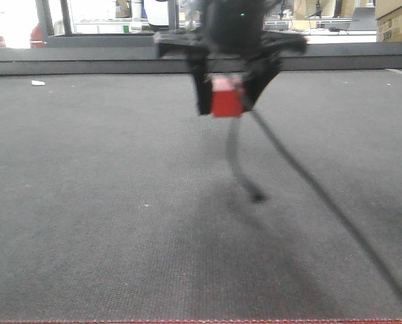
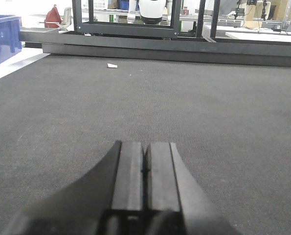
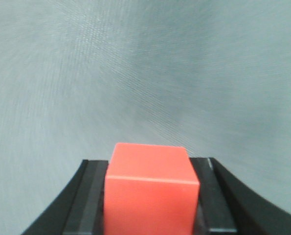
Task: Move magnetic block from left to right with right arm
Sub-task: 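Lift the red cube with the right gripper and raise the arm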
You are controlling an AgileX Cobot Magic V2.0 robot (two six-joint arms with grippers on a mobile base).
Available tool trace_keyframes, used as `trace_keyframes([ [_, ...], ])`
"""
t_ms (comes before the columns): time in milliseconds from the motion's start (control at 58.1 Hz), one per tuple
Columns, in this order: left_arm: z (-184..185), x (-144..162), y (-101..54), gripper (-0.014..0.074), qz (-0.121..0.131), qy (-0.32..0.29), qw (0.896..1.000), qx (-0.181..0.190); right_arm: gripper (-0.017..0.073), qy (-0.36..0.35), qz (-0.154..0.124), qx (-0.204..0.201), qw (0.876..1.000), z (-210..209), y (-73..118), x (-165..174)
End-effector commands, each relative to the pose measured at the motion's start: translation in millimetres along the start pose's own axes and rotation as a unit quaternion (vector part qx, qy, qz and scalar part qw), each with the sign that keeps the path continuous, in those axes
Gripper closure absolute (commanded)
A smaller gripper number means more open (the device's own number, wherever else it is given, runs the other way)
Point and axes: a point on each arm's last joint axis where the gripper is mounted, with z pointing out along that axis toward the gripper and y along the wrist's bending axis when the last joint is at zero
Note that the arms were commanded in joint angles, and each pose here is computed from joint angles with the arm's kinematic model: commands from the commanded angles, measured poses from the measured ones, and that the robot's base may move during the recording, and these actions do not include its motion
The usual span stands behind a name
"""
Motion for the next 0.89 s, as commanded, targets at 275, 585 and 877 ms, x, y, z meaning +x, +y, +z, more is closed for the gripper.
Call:
trace_keyframes([
  [275,-1,-5,0.1,0.0720,-0.006,-0.042,0.999,0.001,0.0313,-0.215,-0.041,-0.013,0.976,-125,-82.4,71],
  [585,-1,-5,0.1,0.0720,-0.006,-0.042,0.999,0.001,0.0313,-0.329,-0.071,-0.021,0.941,-180,-109.4,167],
  [877,-1,-5,0.1,0.0720,-0.006,-0.042,0.999,0.001,0.0313,-0.447,-0.064,-0.041,0.891,-199,-130.6,258],
])
